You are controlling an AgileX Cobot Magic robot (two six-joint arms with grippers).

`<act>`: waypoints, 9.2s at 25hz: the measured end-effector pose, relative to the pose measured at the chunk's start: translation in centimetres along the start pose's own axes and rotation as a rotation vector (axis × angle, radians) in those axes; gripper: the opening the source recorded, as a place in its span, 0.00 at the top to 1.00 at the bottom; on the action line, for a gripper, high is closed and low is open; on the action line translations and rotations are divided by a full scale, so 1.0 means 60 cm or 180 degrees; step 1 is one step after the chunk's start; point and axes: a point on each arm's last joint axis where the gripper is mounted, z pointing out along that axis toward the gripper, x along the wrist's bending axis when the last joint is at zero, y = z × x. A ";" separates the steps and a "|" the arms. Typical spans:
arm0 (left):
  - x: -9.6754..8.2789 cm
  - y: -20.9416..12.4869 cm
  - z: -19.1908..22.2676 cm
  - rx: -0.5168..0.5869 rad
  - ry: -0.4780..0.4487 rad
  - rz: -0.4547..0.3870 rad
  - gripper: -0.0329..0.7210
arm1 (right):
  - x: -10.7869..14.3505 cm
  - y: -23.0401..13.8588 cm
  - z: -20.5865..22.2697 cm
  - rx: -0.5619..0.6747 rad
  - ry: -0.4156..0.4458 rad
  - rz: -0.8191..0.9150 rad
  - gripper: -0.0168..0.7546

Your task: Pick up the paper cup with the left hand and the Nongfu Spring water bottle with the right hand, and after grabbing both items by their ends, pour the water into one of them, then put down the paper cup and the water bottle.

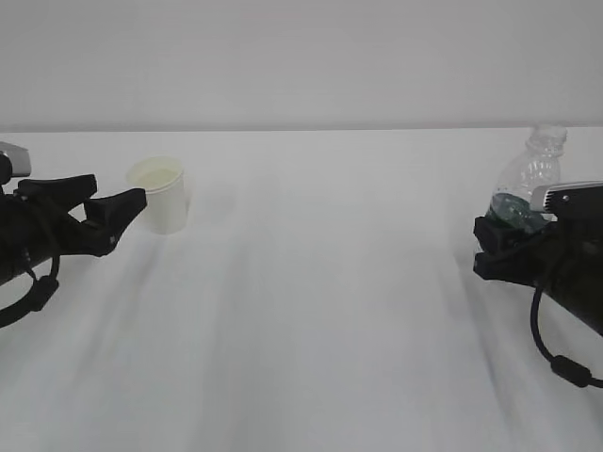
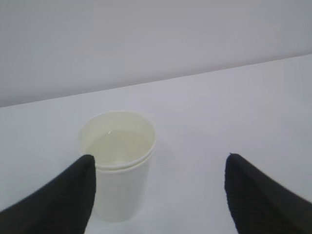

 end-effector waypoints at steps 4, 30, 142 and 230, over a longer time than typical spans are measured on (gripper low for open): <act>-0.005 0.010 -0.002 -0.0043 -0.0087 0.0068 0.17 | -0.004 -0.010 0.005 0.0045 -0.0077 0.0054 0.52; -0.012 0.011 -0.003 -0.0026 -0.0214 0.0129 0.20 | -0.016 -0.028 0.077 -0.0047 -0.0101 0.0063 0.52; -0.157 0.268 -0.541 -0.1012 0.1580 -0.0468 0.30 | 0.036 0.249 -0.525 -0.0504 -0.0793 0.0144 0.23; -0.171 0.153 -0.535 0.1022 0.1588 -0.0246 0.45 | 0.054 0.128 -0.573 0.0864 -0.0880 0.0021 0.24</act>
